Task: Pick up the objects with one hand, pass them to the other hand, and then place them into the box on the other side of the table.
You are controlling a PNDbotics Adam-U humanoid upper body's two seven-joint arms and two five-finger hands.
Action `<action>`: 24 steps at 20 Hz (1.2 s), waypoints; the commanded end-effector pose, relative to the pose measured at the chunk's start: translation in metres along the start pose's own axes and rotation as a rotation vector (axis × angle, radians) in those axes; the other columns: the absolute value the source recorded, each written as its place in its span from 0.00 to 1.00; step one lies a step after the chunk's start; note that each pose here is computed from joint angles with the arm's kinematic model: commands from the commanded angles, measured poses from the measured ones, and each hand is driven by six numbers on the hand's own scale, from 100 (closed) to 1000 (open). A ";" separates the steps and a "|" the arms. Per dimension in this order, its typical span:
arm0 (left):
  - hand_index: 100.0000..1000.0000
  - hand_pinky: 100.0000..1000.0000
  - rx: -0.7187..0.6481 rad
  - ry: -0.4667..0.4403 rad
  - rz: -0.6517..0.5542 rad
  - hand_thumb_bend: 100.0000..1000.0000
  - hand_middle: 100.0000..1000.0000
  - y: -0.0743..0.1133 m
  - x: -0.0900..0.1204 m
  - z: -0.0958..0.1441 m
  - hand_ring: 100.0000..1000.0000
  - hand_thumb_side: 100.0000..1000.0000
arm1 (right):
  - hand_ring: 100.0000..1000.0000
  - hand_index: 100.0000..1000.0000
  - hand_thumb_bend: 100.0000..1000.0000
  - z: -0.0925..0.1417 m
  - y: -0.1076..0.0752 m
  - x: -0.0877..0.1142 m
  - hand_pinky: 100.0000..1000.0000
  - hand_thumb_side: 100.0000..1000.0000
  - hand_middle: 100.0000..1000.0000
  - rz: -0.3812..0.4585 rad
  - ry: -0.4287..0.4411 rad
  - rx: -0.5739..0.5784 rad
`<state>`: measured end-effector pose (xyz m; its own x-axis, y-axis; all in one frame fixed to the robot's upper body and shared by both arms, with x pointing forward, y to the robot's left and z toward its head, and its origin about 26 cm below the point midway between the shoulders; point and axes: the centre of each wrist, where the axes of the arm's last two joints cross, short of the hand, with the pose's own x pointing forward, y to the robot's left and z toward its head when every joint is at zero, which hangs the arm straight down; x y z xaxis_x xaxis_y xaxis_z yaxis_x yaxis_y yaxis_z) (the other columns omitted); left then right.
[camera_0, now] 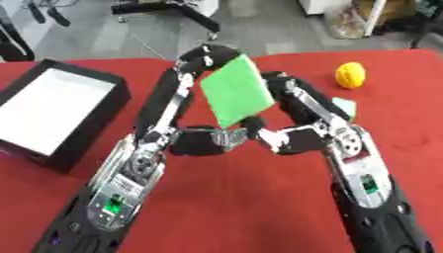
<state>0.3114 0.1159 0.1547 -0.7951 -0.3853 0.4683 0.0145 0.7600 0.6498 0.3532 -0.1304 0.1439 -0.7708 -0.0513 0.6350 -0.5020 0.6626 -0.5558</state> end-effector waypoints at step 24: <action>0.56 0.61 0.320 0.046 0.054 0.00 0.46 0.017 -0.007 0.003 0.47 0.51 | 0.79 0.55 0.16 -0.001 0.000 0.005 0.83 0.39 0.57 -0.030 -0.005 0.048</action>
<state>0.3152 0.1278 0.1507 -0.7577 -0.3576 0.5459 -0.1114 0.8951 0.4316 0.3509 -0.1286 0.1390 -0.7416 -0.0622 0.6680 -0.5498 0.6270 -0.5519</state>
